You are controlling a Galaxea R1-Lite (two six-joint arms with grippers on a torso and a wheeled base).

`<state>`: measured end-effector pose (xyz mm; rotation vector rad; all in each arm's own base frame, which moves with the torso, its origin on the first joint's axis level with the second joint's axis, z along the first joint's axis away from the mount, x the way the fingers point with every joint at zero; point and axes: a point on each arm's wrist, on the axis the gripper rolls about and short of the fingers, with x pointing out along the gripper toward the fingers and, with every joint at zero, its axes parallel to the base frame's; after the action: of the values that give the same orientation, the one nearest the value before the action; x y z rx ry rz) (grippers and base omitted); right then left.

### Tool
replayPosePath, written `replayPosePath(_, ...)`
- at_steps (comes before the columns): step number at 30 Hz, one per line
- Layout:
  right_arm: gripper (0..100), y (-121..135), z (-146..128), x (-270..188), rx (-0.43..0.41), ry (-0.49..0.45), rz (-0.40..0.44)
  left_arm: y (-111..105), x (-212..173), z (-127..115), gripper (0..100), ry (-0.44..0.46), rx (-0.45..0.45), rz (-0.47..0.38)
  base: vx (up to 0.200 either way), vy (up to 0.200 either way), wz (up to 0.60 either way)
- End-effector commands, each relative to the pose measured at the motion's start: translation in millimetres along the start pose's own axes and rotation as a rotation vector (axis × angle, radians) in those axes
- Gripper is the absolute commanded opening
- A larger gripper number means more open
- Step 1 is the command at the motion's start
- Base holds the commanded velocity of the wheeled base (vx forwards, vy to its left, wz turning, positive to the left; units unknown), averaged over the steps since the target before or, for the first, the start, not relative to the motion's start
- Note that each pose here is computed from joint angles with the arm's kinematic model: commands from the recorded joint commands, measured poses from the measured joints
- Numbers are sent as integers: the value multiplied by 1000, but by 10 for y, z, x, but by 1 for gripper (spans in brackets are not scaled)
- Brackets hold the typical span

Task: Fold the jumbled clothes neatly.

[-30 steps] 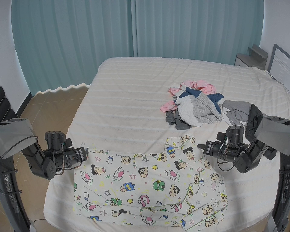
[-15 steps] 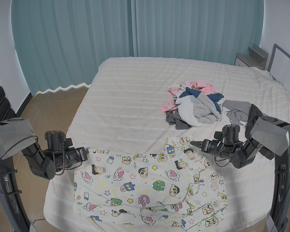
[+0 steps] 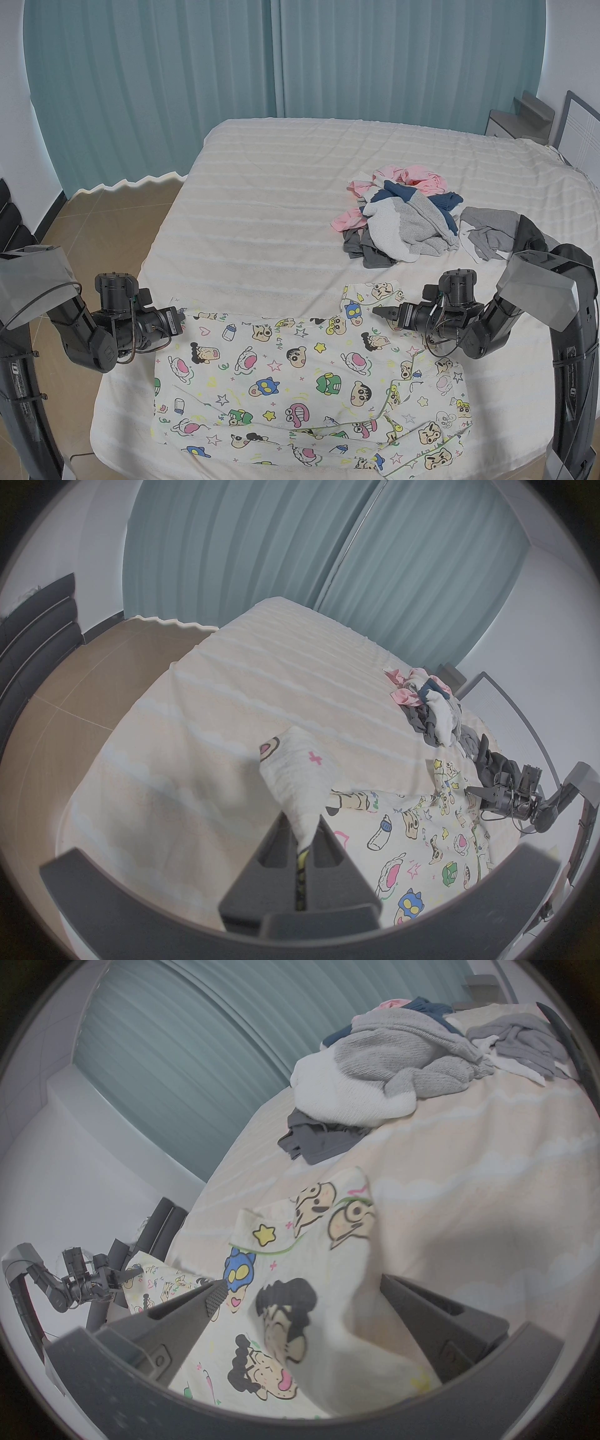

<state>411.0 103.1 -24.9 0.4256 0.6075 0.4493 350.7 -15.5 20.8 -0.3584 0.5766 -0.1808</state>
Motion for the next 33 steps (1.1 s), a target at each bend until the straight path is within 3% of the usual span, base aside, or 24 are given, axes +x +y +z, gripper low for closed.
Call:
replayPosePath(1,0,7,-41,41,0,12,4,16,31,-30,0,10,-3,3,0,0,0)
replayPosePath(5,0,-18,-40,10,-3,7,-3,18,30,-36,0,12,-3,4,0,0,0)
replayPosePath(7,0,5,48,-46,-16,-41,12,16,18,-40,0,12,-2,4,0,0,0)
replayPosePath(11,0,43,87,-218,-20,-75,34,-1,-8,-8,0,-42,23,-13,0,0,0)
replayPosePath(15,0,77,55,-416,-17,-59,84,-7,-57,-31,0,-80,48,-25,0,0,0)
replayPosePath(33,0,186,-319,-1039,-20,-4,188,19,-374,-204,0,-44,77,-10,0,0,0)
